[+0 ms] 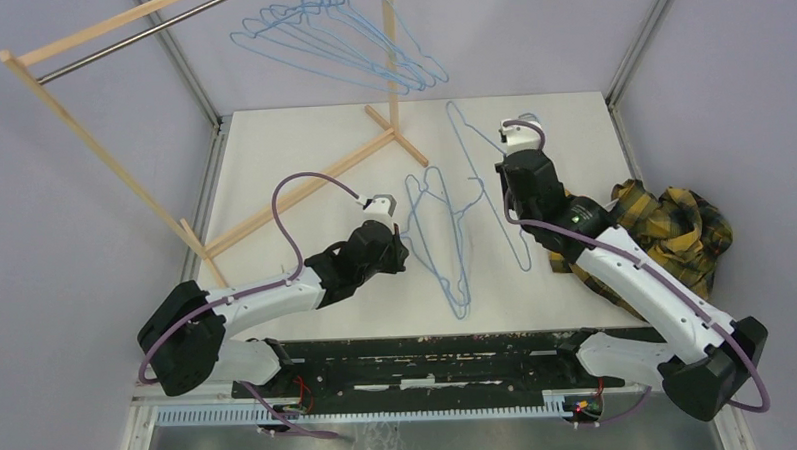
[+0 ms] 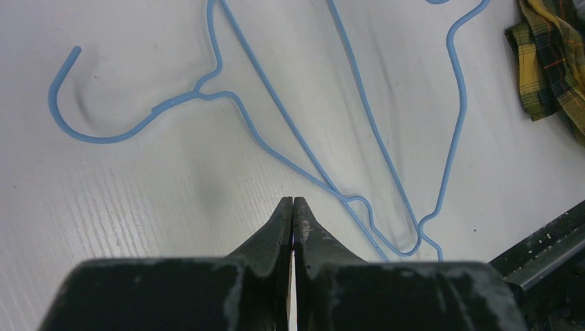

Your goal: Organize the hangers

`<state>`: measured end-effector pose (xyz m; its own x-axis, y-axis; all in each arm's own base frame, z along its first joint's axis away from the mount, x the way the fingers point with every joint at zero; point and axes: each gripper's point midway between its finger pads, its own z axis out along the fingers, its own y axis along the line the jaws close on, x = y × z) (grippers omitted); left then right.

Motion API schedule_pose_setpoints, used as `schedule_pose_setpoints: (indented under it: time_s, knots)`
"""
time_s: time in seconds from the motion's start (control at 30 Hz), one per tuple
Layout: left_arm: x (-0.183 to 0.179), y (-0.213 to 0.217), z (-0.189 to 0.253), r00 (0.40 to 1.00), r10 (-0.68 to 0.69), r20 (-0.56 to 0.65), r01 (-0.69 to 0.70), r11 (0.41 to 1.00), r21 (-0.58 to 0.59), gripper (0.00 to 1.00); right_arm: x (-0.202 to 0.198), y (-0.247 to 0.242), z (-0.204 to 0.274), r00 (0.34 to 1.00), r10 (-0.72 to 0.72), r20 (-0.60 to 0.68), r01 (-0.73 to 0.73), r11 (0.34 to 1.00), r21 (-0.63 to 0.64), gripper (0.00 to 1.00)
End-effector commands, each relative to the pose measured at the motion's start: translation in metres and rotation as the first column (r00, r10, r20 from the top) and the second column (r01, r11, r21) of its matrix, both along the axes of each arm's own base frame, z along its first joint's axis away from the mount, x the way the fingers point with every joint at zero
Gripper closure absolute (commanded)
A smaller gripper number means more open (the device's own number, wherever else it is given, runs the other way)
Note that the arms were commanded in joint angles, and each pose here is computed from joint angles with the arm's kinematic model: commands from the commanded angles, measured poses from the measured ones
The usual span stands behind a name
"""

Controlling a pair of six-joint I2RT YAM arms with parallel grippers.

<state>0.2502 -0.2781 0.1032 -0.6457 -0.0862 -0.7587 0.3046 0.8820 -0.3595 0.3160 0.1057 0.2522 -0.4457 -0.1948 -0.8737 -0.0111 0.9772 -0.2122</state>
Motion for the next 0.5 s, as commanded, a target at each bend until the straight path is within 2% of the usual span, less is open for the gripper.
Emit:
schedule_pose_setpoints:
  time_s: [0.0, 0.17, 0.33, 0.47]
  knots:
    - [0.009, -0.005, 0.024, 0.997, -0.009, 0.072, 0.010, 1.000, -0.013, 0.93, -0.005, 0.045, 0.055, 0.974, 0.209, 0.084, -0.221, 0.957, 0.187, 0.99]
    - [0.010, -0.009, 0.023, 0.998, -0.015, 0.069, 0.017, 1.000, -0.022, 0.93, -0.017, 0.079, 0.053, 0.931, 0.361, 0.054, -0.361, 0.885, 0.294, 0.99]
    - [0.011, -0.010, 0.021, 0.998, -0.015, 0.065, 0.017, 1.000, -0.020, 0.93, -0.020, 0.103, 0.018, 0.904, 0.426, -0.024, -0.388, 0.844, 0.371, 0.99]
    - [0.010, -0.010, 0.018, 0.998, -0.016, 0.059, 0.017, 1.000, -0.017, 0.94, -0.013, 0.111, -0.022, 0.902, 0.420, -0.100, -0.356, 0.854, 0.379, 0.99]
